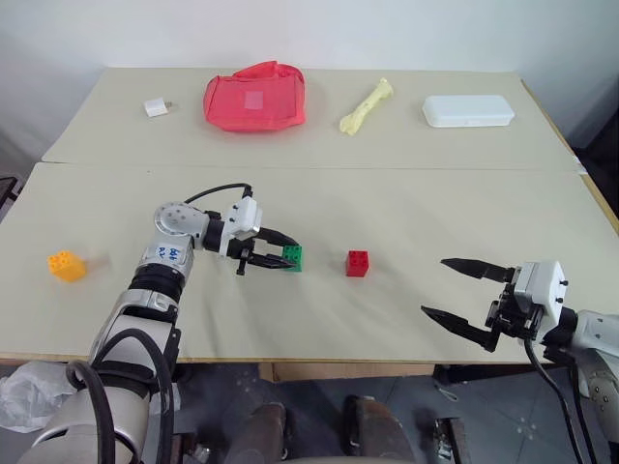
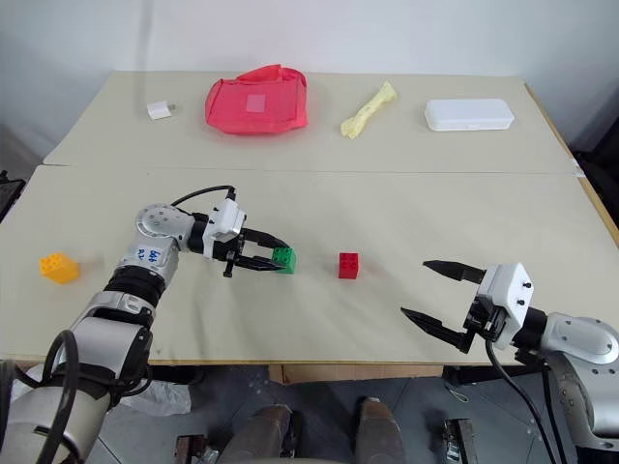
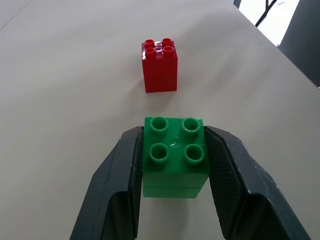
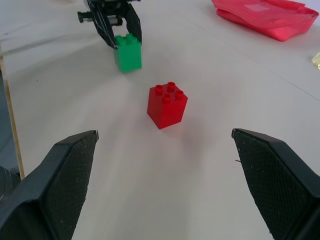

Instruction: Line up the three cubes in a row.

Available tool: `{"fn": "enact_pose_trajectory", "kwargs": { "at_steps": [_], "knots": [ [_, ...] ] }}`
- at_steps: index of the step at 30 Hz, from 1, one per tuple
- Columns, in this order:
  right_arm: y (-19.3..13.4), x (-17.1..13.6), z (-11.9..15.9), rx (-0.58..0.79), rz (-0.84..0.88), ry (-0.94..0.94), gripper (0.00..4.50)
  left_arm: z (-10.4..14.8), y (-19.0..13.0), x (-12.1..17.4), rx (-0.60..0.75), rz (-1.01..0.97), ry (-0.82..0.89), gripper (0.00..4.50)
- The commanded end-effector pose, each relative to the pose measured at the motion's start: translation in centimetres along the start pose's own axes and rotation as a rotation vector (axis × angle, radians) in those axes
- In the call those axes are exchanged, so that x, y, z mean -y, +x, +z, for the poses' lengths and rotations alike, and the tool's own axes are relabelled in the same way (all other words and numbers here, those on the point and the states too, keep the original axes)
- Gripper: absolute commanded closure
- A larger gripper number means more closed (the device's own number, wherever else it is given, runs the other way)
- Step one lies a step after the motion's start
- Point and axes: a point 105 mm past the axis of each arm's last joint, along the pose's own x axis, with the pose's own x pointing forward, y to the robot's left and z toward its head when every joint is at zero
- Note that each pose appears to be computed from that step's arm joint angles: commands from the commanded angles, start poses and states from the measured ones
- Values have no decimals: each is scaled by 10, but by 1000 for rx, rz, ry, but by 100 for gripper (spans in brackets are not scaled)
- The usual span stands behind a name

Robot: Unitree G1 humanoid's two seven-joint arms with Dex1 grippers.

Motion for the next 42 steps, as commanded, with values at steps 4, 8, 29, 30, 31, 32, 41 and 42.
{"fn": "enact_pose_trajectory", "kwargs": {
  "at_steps": [4,8,29,30,31,32,41,42],
  "knots": [
    [3,-4,11,37,6,-16,0,5,11,-9,-16,-1,-7,303],
    [7,-4,11,43,26,-15,0,6,11,-9,-21,-21,-42,268],
    [91,12,21,244,316,-91,0,21,-153,82,108,1053,-108,2],
    [96,11,23,259,333,-97,0,19,-166,93,104,1157,-114,2],
    [100,10,25,273,351,-105,0,17,-176,104,107,1253,-127,2],
    [104,7,27,287,373,-108,0,11,-187,121,97,1359,-156,2],
    [130,-9,42,373,472,-134,0,-26,-249,246,40,2101,-359,2],
    [132,-8,45,389,469,-142,0,-30,-253,257,41,2169,-379,2]
  ]
}}
